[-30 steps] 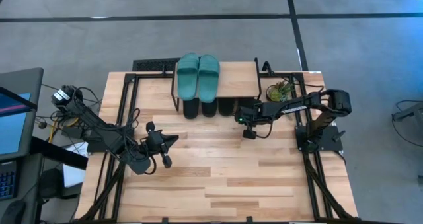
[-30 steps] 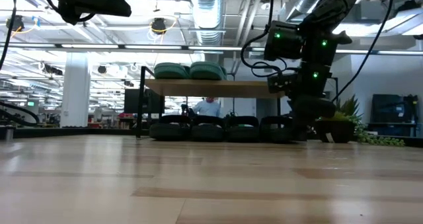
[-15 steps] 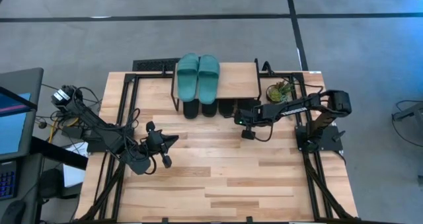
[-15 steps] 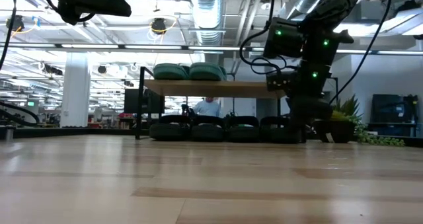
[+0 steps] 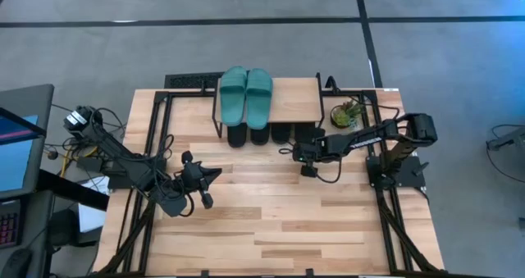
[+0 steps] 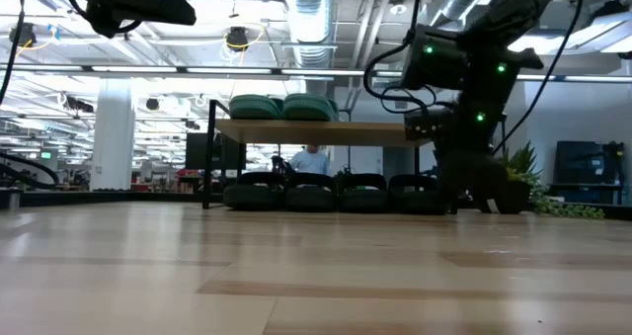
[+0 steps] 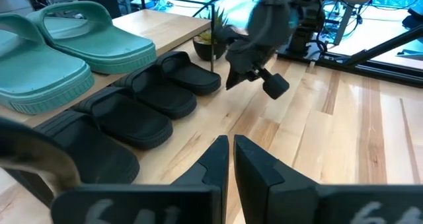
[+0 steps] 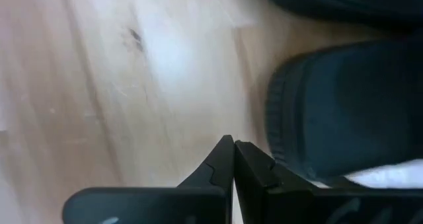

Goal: Pick and place slides into the shelf
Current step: Put the black slide under the shelf

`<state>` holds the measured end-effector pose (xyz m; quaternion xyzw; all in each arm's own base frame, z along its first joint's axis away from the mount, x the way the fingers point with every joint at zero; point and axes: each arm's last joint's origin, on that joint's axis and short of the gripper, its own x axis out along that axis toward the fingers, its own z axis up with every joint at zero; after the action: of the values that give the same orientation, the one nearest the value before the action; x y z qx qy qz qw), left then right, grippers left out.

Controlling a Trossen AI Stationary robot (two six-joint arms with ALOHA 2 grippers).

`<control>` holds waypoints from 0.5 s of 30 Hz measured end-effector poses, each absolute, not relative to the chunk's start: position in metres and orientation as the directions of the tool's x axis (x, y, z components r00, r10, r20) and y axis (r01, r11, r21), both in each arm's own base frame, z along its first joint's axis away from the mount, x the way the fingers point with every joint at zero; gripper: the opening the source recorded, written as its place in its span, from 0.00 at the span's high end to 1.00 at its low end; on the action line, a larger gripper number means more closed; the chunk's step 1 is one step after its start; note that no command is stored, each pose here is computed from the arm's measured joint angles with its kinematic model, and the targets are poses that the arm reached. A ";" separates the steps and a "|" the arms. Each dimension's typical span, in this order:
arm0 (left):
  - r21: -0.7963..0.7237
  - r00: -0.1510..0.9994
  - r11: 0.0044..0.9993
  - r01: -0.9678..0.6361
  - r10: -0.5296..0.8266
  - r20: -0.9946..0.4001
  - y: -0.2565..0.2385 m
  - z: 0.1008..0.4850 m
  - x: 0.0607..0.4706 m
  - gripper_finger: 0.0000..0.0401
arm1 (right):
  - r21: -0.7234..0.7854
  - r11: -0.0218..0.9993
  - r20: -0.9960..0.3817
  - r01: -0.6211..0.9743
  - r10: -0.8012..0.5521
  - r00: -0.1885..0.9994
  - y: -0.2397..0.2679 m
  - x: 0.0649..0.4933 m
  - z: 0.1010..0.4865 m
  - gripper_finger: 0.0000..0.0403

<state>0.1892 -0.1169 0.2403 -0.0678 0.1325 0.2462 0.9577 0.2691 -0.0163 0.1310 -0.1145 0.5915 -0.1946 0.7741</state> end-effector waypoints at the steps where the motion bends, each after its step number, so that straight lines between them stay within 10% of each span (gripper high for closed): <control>1: -0.065 0.844 0.871 -0.488 0.451 -0.289 -0.117 0.240 0.189 0.97 | -0.439 0.883 -0.855 0.167 -0.467 0.227 -0.013 0.269 0.131 1.00; 15: -0.063 0.841 0.868 -0.493 0.457 -0.289 -0.117 0.240 0.189 0.97 | -0.531 0.824 -0.782 0.196 -0.566 0.260 -0.005 0.265 0.124 1.00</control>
<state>0.1889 -0.1166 0.2397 -0.0675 0.1337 0.2480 0.9571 0.2648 -0.0047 0.1244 -0.1661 0.5566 -0.2456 0.7760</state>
